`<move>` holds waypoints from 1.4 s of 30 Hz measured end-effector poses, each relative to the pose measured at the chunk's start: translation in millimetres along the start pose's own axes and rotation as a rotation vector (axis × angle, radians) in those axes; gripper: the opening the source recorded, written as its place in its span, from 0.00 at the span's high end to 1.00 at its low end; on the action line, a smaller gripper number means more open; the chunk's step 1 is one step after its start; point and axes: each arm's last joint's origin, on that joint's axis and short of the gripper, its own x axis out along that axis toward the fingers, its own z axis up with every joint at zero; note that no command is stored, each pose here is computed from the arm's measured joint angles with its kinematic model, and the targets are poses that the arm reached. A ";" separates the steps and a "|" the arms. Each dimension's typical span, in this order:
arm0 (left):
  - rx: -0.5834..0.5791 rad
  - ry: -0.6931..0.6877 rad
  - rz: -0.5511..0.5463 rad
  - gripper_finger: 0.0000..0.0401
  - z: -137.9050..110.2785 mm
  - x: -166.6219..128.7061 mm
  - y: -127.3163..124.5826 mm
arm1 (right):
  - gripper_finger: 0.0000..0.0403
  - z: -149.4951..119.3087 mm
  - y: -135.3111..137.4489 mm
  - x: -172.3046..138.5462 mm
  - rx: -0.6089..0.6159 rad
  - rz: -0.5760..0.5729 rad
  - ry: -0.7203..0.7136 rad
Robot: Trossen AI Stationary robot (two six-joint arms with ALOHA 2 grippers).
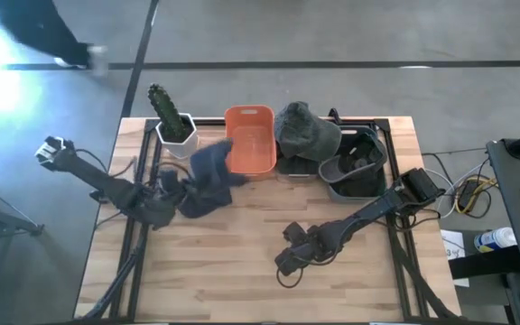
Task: Pick & Place hat
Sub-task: Put the blue cap into the orange bin
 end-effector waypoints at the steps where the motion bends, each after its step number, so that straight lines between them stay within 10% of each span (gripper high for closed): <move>1: 0.048 -0.027 -0.008 0.98 9.1 -2.0 -11.8 | 0.50 0.0 0.0 0.0 -0.001 0.000 0.000; 10: 0.618 -0.233 0.125 0.98 67.8 -0.4 -87.6 | 0.50 0.3 0.0 0.0 0.000 -0.002 -0.010; 21: 1.150 -0.114 0.362 0.98 46.4 103.3 -100.8 | 0.50 -0.2 0.6 -2.2 0.046 0.006 -0.011; 31: 1.229 0.238 0.369 0.98 21.0 189.9 -46.5 | 0.50 -12.6 5.1 -6.3 0.098 0.024 0.002; 42: 1.158 0.512 0.440 0.92 -10.9 209.4 -13.4 | 0.50 -20.2 5.0 -7.0 0.123 0.022 0.010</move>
